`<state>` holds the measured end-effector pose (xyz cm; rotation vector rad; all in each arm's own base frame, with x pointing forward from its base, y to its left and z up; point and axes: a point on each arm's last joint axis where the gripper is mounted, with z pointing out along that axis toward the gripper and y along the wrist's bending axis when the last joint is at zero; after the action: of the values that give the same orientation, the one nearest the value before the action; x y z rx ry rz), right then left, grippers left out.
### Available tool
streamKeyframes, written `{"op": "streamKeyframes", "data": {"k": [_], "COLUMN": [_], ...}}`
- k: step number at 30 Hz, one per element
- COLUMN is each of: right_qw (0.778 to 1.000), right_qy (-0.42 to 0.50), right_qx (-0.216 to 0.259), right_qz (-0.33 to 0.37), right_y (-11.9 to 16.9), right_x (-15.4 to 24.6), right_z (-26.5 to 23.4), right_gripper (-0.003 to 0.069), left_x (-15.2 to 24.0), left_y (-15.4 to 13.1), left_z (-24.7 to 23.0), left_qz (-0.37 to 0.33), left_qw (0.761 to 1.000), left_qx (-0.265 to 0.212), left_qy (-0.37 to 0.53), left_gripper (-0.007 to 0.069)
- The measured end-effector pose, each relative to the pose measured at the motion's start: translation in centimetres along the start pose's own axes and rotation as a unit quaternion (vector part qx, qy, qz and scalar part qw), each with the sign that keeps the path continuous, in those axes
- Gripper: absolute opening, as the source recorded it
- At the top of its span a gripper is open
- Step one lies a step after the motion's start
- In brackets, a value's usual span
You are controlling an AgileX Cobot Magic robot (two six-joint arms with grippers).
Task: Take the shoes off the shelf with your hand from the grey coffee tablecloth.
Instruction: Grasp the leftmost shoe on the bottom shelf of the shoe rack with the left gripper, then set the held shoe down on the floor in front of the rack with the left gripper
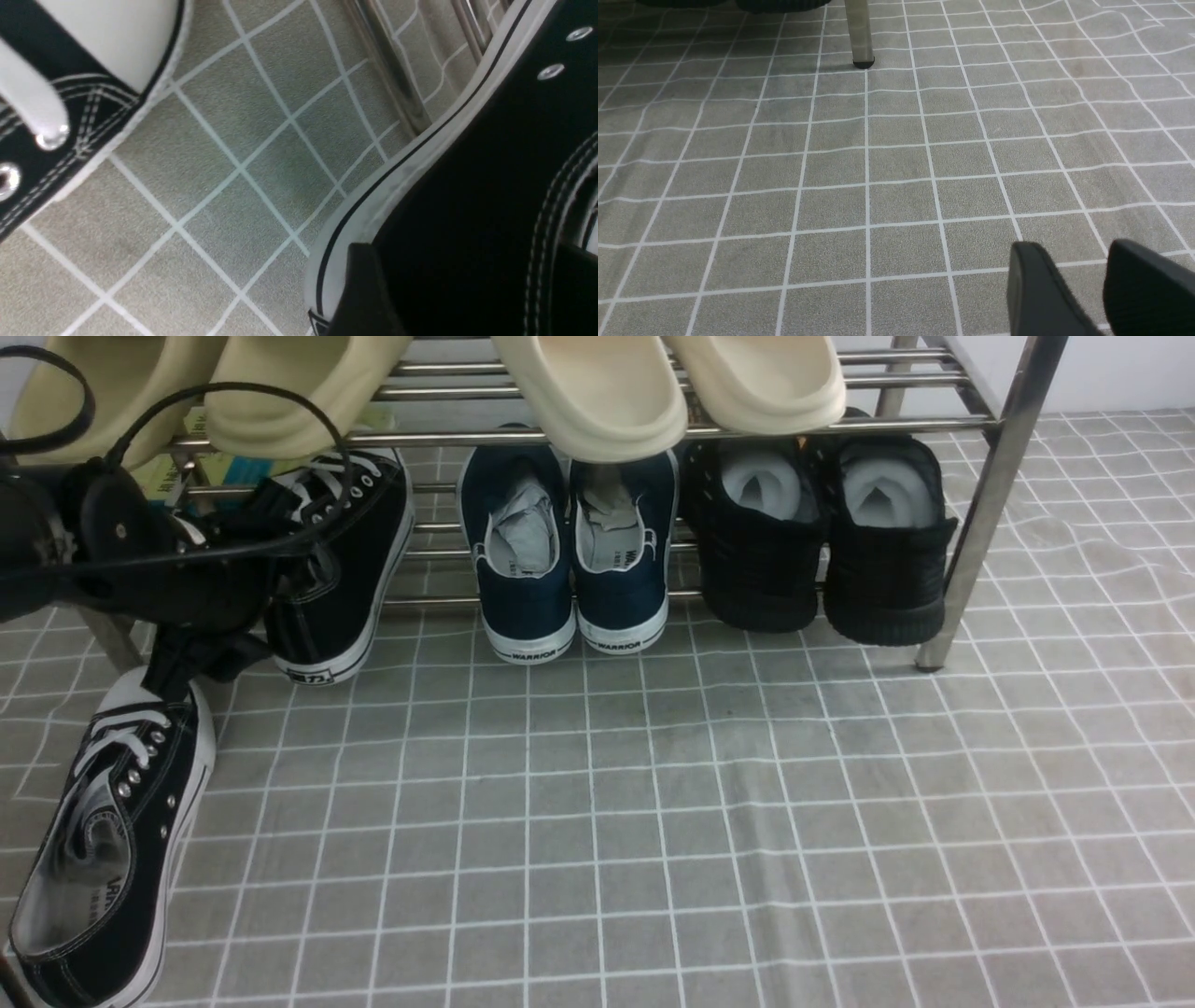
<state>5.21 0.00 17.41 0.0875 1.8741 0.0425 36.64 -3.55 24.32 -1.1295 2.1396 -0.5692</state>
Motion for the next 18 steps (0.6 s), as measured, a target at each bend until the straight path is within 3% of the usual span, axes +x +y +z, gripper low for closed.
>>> {"op": "streamKeyframes", "data": {"k": [4, 12, 18], "right_qw": [1.000, 1.000, 1.000], "right_qy": [0.000, 0.000, 0.000], "right_qx": [0.000, 0.000, 0.000], "right_qz": [0.000, 0.000, 0.000], "right_y": [0.0, 0.0, 0.0], "right_x": [0.0, 0.0, 0.0], "right_z": [0.0, 0.0, 0.0], "right_gripper": [0.0239, 0.0239, 0.0239], "left_x": [0.2, 0.8, 1.0], "left_y": [0.4, 1.4, 1.9], "left_z": [0.5, 0.5, -1.9], "left_qz": [-0.001, 0.002, 0.018], "left_qw": [1.000, 0.997, 0.990], "left_qx": [-0.013, -0.069, -0.124], "left_qy": [0.008, 0.040, 0.067], "left_gripper": [0.0422, 0.0047, 0.0027]}}
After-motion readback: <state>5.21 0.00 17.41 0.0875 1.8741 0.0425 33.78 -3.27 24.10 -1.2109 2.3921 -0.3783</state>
